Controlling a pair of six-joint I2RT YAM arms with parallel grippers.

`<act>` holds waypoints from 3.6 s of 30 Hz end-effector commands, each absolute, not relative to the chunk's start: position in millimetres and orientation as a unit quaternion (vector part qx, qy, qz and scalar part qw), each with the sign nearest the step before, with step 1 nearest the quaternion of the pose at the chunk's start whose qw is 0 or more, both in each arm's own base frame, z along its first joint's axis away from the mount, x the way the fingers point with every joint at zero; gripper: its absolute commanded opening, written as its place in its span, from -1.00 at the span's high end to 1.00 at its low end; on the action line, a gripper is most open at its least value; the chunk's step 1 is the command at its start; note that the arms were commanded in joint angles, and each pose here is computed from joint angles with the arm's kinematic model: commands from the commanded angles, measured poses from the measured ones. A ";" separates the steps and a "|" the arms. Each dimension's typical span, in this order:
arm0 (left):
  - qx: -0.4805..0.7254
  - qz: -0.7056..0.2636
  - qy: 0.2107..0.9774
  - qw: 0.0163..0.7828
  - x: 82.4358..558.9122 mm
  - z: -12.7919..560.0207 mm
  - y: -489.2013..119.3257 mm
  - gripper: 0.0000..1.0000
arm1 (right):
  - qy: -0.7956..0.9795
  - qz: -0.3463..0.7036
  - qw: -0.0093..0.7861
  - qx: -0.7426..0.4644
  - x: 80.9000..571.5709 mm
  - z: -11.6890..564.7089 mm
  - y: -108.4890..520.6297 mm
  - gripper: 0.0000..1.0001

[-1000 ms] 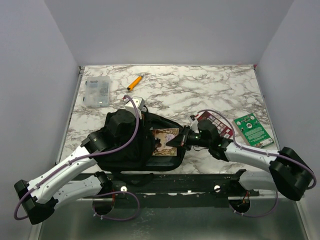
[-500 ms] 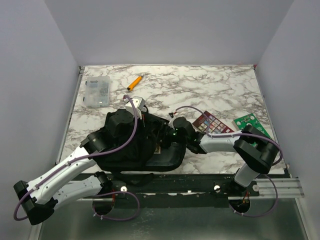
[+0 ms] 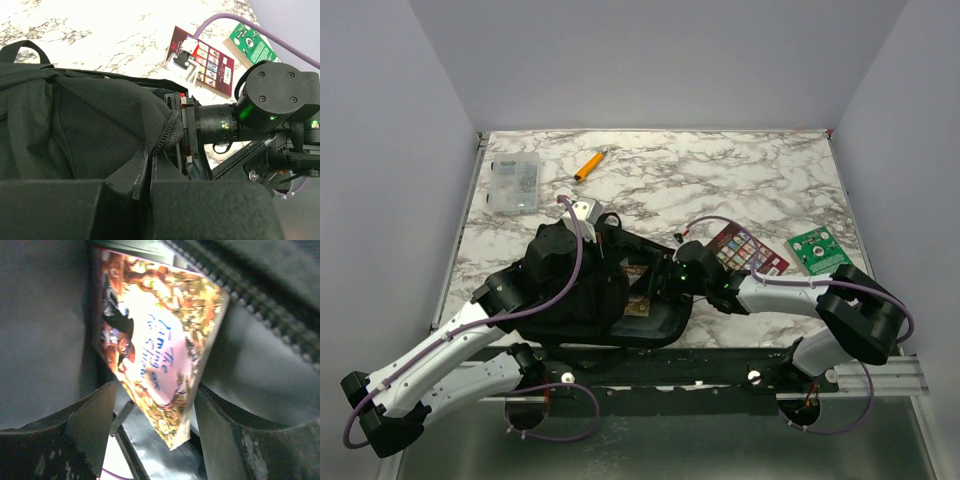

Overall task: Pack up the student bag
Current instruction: Place the book in the student bag, then adjust the book at the center of the board.

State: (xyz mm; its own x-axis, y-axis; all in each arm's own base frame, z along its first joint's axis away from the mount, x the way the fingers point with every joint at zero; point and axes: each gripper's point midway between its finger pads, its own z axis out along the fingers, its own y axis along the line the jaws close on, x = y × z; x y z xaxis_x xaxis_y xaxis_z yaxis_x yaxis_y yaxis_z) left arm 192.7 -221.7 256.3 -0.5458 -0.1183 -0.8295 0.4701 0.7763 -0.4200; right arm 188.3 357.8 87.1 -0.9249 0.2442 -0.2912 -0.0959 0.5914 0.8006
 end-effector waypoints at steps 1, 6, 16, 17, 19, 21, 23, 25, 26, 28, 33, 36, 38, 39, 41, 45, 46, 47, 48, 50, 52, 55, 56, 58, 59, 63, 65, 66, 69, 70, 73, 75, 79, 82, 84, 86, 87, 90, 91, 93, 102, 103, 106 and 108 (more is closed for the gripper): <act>0.104 -0.367 0.789 0.481 189.0 283.9 -231.3 1.00 | 0.890 0.409 0.197 0.041 186.2 67.7 341.5 -0.14; 0.114 -0.381 0.786 0.474 184.1 289.3 -235.7 1.00 | 0.871 0.453 0.187 0.044 191.5 74.7 364.4 0.49; 0.122 -0.391 0.786 0.464 180.8 297.0 -240.4 1.00 | 0.823 0.538 0.173 0.058 203.4 92.3 427.4 0.63; 0.121 -0.389 0.788 0.462 180.7 295.0 -239.9 1.00 | 0.825 0.532 0.179 0.059 203.6 91.0 423.2 0.58; 0.117 -0.385 0.791 0.461 180.9 289.9 -238.1 1.00 | 0.835 0.513 0.191 0.056 202.5 87.9 412.8 0.35; 0.112 -0.379 0.797 0.457 182.0 282.4 -237.0 1.00 | 0.847 0.489 0.205 0.046 202.1 87.1 402.8 0.16; 0.109 -0.373 0.802 0.453 183.1 275.8 -236.4 1.00 | 0.859 0.463 0.219 0.031 202.1 86.2 393.0 -0.02; 0.099 -0.368 0.807 0.450 184.3 270.7 -234.4 1.00 | 0.873 0.428 0.233 0.018 202.8 84.4 380.2 -0.16; 0.092 -0.366 0.810 0.449 185.2 267.4 -233.5 1.00 | 0.882 0.407 0.237 0.012 202.5 82.1 372.5 -0.22; 0.078 -0.359 0.815 0.447 187.4 259.4 -230.8 1.00 | 0.893 0.375 0.247 -0.002 202.1 83.1 359.7 -0.34; 0.066 -0.350 0.832 0.425 186.7 230.4 -231.1 1.00 | 0.913 0.306 0.260 -0.068 195.0 91.6 330.2 -0.44; 0.057 -0.339 0.843 0.413 187.7 215.5 -230.1 1.00 | 0.913 0.272 0.291 -0.088 194.8 106.4 304.8 -0.44; 0.044 -0.329 0.849 0.410 190.4 206.7 -227.6 1.00 | 0.911 0.250 0.316 -0.089 196.3 120.8 286.5 -0.44; 0.039 -0.324 0.852 0.410 192.1 203.4 -226.7 1.00 | 0.907 0.247 0.330 -0.089 196.8 131.6 279.3 -0.44; 0.032 -0.317 0.857 0.406 194.7 197.2 -226.1 1.00 | 0.900 0.241 0.354 -0.084 197.0 150.4 265.5 -0.43; 0.033 -0.310 0.868 0.386 196.3 186.8 -232.0 1.00 | 0.881 0.236 0.406 -0.055 198.0 181.9 236.4 -0.44; 0.034 -0.311 0.871 0.379 195.3 184.2 -234.1 1.00 | 0.877 0.233 0.417 -0.050 198.8 186.9 230.3 -0.44; 0.034 -0.314 0.873 0.371 194.2 181.6 -236.6 1.00 | 0.872 0.230 0.430 -0.043 199.6 191.7 223.4 -0.44; 0.036 -0.318 0.876 0.361 191.5 178.9 -239.2 1.00 | 0.869 0.222 0.441 -0.033 201.5 194.6 216.3 -0.45; 0.045 -0.329 0.877 0.347 187.3 173.6 -245.2 1.00 | 0.865 0.204 0.458 -0.016 205.3 198.8 203.9 -0.45; 0.049 -0.332 0.881 0.335 183.6 163.9 -247.0 1.00 | 0.860 0.182 0.476 0.011 210.7 205.0 189.8 -0.46; 0.056 -0.337 0.884 0.319 177.3 147.1 -248.7 1.00 | 0.847 0.153 0.508 0.045 219.9 214.1 171.4 -0.56; 0.059 -0.341 0.884 0.315 175.1 143.3 -249.7 1.00 | 0.846 0.141 0.511 0.056 223.7 215.3 165.4 -0.59; 0.072 -0.358 0.879 0.308 170.9 139.3 -255.7 1.00 | 0.848 0.107 0.513 0.081 231.8 216.1 149.4 -0.60; 0.079 -0.367 0.876 0.304 169.3 138.3 -259.3 1.00 | 0.848 0.095 0.514 0.091 236.8 216.2 142.4 -0.62; 0.100 -0.377 0.878 0.279 164.7 132.1 -269.5 1.00 | 0.852 0.085 0.504 0.113 257.8 207.4 120.0 -0.67; 0.110 -0.387 0.876 0.265 160.7 130.0 -275.3 1.00 | 0.863 0.089 0.480 0.130 270.6 189.5 108.1 -0.70; 0.117 -0.393 0.875 0.259 158.8 130.1 -278.3 0.94 | 0.872 0.101 0.460 0.135 276.9 176.0 104.8 -0.70; 0.135 -0.402 0.871 0.246 153.2 128.9 -282.1 0.86 | 0.888 0.128 0.410 0.161 292.0 143.4 93.6 -0.70; 0.141 -0.405 0.870 0.244 151.3 129.9 -282.8 0.84 | 0.894 0.136 0.393 0.169 294.2 132.6 91.8 -0.71; 0.160 -0.415 0.863 0.240 145.5 132.3 -283.5 0.65 | 0.897 0.175 0.361 0.183 299.2 114.9 96.0 -0.74; 0.172 -0.419 0.859 0.240 143.4 135.3 -283.7 0.63 | 0.893 0.202 0.351 0.195 299.9 107.1 98.8 -0.76; 0.188 -0.429 0.849 0.245 143.0 146.8 -288.0 0.55 | 0.888 0.222 0.332 0.230 302.3 90.0 90.2 -0.79; 0.193 -0.440 0.841 0.249 143.2 159.1 -291.7 0.39 | 0.877 0.182 0.317 0.310 302.5 72.0 55.9 -0.84; 0.197 -0.449 0.833 0.256 143.2 169.8 -293.8 0.23 | 0.864 0.156 0.311 0.363 298.7 64.0 28.4 -0.84; 0.204 -0.454 0.826 0.264 143.0 179.6 -294.0 0.07 | 0.855 0.124 0.322 0.387 294.9 63.3 8.4 -0.85; 0.208 -0.455 0.823 0.268 142.4 183.5 -293.7 -0.01 | 0.852 0.101 0.335 0.391 294.4 64.8 -1.1 -0.90; 0.216 -0.457 0.816 0.279 142.2 196.4 -292.2 -0.19 | 0.853 0.073 0.340 0.390 293.0 63.2 -11.8 -1.00; 0.217 -0.459 0.814 0.282 141.8 200.0 -291.9 -0.23 | 0.855 0.071 0.332 0.392 291.3 59.2 -11.8 -1.00; 0.220 -0.464 0.810 0.284 139.8 207.1 -291.6 -0.30 | 0.862 0.079 0.314 0.389 289.3 49.9 -6.3 -1.00; 0.220 -0.486 0.791 0.299 135.4 233.8 -290.7 -0.42 | 0.890 0.143 0.295 0.316 288.9 39.1 21.6 -0.98; 0.219 -0.487 0.791 0.298 135.7 235.5 -291.5 -0.43 | 0.893 0.157 0.285 0.312 286.9 36.6 27.6 -0.96; 0.216 -0.489 0.790 0.301 138.9 241.4 -294.3 -0.45 | 0.899 0.192 0.261 0.295 279.5 27.2 49.4 -0.93; 0.208 -0.488 0.792 0.302 142.5 244.2 -296.7 -0.48 | 0.905 0.204 0.253 0.275 274.6 24.3 67.4 -0.92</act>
